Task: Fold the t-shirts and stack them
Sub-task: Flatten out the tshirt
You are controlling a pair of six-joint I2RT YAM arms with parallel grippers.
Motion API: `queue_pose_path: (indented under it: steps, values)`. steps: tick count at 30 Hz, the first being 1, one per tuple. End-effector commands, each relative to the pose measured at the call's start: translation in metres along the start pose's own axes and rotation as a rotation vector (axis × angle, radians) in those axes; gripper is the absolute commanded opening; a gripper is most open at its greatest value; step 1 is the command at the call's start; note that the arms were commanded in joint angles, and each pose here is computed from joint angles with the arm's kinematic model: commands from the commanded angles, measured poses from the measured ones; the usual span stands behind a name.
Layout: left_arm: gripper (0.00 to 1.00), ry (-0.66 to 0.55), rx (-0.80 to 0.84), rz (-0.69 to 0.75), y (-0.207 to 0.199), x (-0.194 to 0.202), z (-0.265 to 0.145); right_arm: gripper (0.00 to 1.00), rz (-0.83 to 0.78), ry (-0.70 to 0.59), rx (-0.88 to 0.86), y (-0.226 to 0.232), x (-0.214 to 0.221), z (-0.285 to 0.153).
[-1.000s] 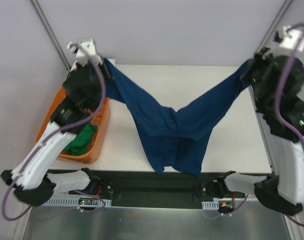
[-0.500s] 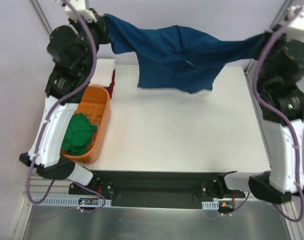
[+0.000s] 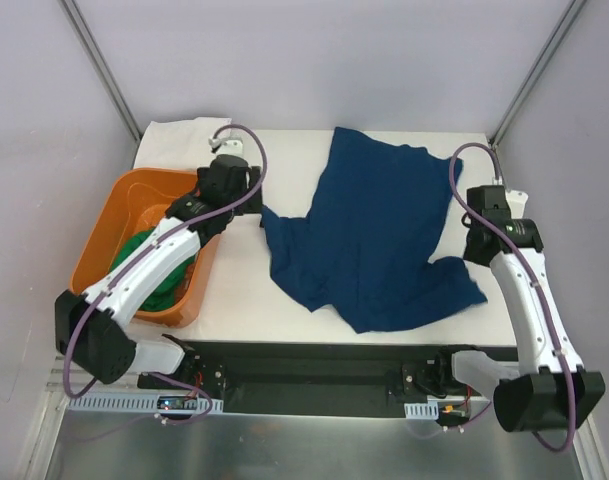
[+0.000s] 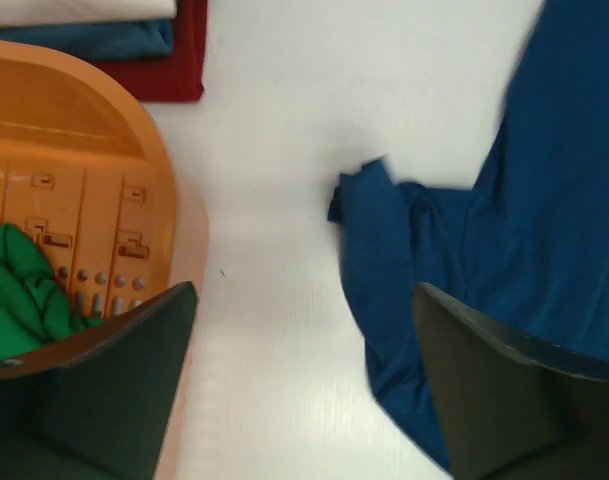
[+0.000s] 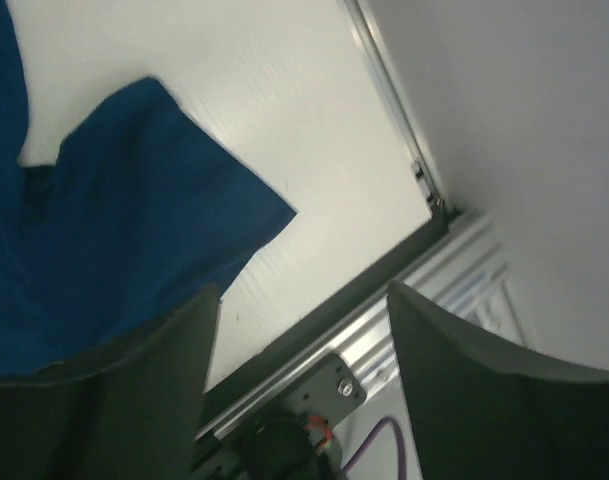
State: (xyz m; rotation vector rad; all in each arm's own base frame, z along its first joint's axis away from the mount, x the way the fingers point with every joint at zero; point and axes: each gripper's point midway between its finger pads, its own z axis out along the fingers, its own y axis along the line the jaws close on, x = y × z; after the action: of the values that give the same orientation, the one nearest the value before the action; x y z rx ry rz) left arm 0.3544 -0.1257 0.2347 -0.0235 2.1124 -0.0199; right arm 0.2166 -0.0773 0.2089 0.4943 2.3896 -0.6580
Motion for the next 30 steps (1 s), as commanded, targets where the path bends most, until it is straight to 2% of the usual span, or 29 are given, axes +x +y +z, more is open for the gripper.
queue_pose_path:
  steps: [1,2,3,6,10,15,19,26,30]
  values:
    - [0.98,0.06,0.103,-0.095,-0.025,0.0,0.001,0.8,0.036,0.087,0.039,-0.012,0.009,-0.01]
    - [0.99,0.069,0.126,-0.104,-0.031,0.0,0.001,0.85,0.035,0.09,0.035,-0.01,0.007,-0.01]
    - [0.99,0.089,0.167,-0.125,-0.041,0.001,0.002,0.97,0.041,0.089,0.025,-0.007,0.002,-0.01]
    - [0.99,0.138,0.234,-0.139,-0.059,0.008,0.005,0.97,0.042,0.083,-0.085,0.015,-0.004,-0.008]
    - [0.99,0.231,0.336,-0.142,-0.09,0.033,0.001,0.97,0.025,0.118,-0.323,0.064,0.005,-0.005]
    - [0.99,0.354,0.398,-0.089,-0.126,0.089,-0.008,0.97,0.028,0.157,-0.502,0.107,0.018,0.002]
    - [0.99,0.433,0.424,-0.058,-0.139,0.129,-0.006,0.97,0.031,0.219,-0.628,0.136,0.042,0.005]
    - [0.99,0.607,0.336,-0.065,-0.12,0.202,0.004,0.97,-0.048,0.289,-0.687,0.168,0.084,0.011]
    - [0.99,0.616,0.324,-0.054,-0.121,0.206,0.016,0.97,-0.083,0.33,-0.679,0.178,0.098,0.015]
